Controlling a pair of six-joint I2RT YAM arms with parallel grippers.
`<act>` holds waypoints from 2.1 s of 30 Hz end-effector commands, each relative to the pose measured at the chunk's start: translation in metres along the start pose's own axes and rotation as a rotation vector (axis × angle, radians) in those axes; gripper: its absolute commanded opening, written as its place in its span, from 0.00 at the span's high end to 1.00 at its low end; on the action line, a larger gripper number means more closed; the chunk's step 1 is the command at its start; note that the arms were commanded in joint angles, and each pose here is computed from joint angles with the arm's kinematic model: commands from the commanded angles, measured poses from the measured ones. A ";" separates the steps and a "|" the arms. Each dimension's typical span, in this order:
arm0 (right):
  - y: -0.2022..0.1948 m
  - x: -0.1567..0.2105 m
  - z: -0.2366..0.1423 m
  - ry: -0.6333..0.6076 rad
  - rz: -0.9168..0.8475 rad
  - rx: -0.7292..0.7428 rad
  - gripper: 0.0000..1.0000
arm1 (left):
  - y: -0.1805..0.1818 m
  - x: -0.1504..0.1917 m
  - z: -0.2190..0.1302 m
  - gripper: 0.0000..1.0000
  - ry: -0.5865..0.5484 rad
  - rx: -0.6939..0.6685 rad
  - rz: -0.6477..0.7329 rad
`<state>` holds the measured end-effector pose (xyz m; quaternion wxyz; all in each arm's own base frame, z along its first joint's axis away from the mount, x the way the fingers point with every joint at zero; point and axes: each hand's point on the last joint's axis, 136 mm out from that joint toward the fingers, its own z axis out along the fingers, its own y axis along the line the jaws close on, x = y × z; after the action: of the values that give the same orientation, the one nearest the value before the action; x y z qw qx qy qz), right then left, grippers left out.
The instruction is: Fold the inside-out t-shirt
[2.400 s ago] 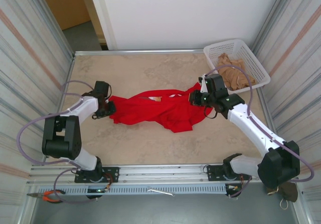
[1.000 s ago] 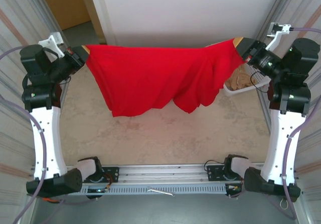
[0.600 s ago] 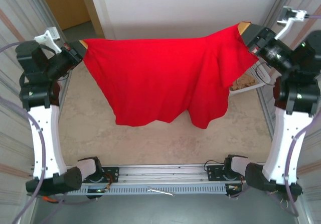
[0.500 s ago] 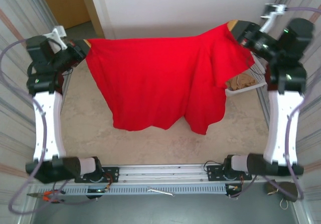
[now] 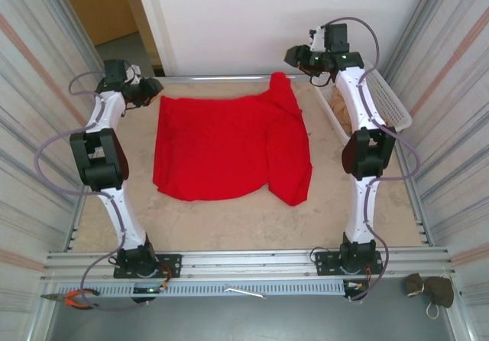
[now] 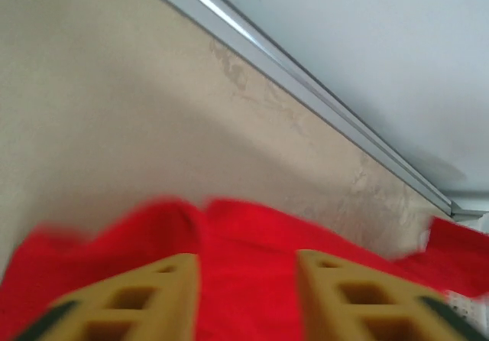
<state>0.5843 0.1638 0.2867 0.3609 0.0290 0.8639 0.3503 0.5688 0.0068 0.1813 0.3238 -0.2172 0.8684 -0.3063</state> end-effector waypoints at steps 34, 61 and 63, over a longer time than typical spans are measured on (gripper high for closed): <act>-0.063 0.396 -0.105 0.353 -0.009 0.401 0.28 | 0.109 0.287 -0.125 0.20 0.124 -0.376 -0.096; -0.015 0.334 -0.181 0.215 0.093 0.194 1.00 | 0.053 0.239 -0.166 1.00 0.000 -0.146 -0.027; -0.011 0.318 -0.189 0.188 0.134 0.164 1.00 | 0.044 0.228 -0.173 1.00 -0.019 -0.117 -0.037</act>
<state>0.2385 0.1480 0.1682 0.2719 0.0768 0.9154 0.2866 0.2840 -0.0229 0.1401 0.3157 -0.2604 0.8807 -0.2384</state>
